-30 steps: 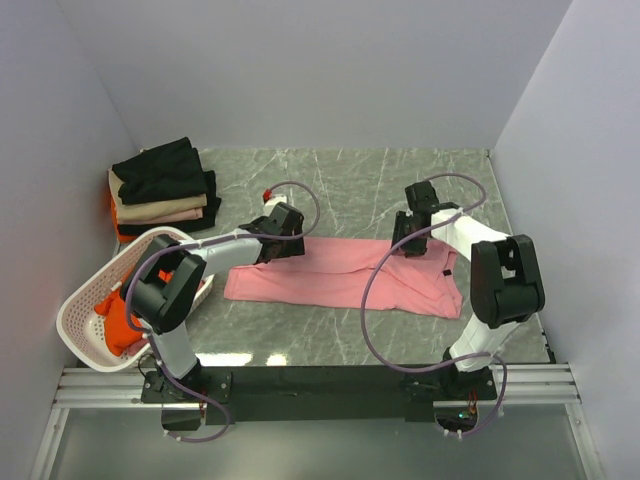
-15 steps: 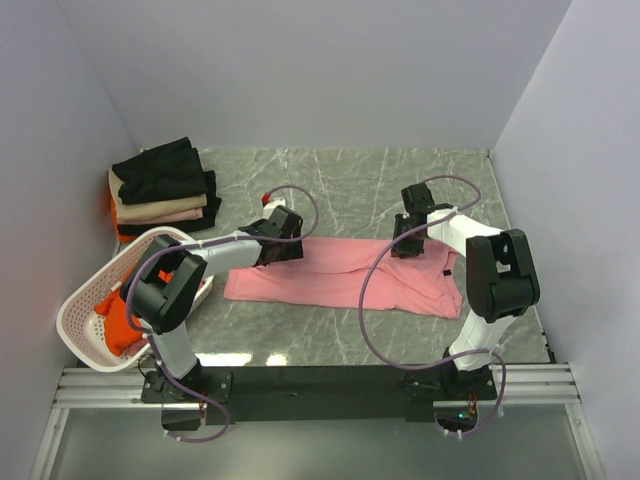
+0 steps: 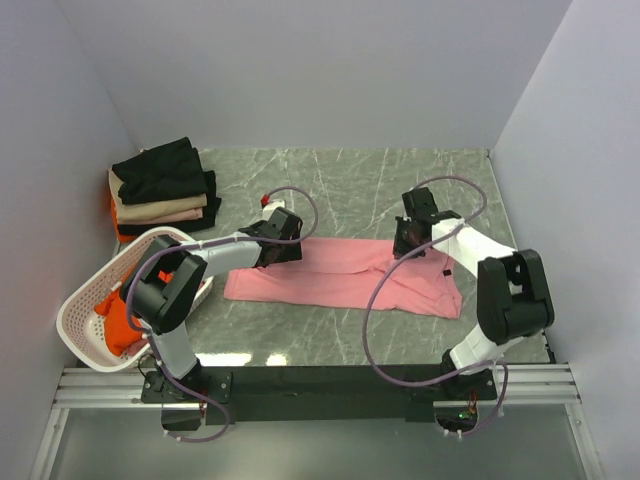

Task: Fold and stack the t-shirts
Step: Fold the tshirt

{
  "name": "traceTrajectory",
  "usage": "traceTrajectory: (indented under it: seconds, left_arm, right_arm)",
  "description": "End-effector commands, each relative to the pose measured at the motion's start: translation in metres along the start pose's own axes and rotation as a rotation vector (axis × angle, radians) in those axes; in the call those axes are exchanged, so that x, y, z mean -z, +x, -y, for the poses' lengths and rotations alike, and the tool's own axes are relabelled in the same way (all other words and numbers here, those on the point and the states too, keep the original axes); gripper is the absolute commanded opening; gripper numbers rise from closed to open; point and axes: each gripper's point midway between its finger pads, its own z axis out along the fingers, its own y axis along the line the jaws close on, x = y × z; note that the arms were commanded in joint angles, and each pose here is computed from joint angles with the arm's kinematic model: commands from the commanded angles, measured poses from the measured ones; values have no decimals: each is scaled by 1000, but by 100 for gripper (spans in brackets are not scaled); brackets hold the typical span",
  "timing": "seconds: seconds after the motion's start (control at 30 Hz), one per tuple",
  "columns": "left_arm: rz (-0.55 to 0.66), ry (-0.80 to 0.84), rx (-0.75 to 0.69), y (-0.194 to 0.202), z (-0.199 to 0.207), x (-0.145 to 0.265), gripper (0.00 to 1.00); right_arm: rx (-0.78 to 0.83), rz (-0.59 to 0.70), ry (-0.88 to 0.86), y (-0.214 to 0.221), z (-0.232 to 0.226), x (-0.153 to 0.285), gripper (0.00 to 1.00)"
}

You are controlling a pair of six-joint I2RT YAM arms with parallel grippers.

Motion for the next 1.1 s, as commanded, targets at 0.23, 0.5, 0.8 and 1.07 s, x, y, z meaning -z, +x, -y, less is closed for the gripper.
traceTrajectory:
  seconds: [0.23,0.5,0.8,1.07]
  left_arm:
    - [37,21,16,-10,3,10,77]
    - [35,22,8,-9,2,12,77]
    - [30,20,-9,-10,5,8,76]
    - [41,31,-22,-18,15,7,77]
  right_arm:
    - [10,57,-36,29,-8,42,0]
    - [14,40,-72,62,-19,52,0]
    - [44,-7,-136,95,-39,70,25]
    - [34,140,-161,72,-44,105,52]
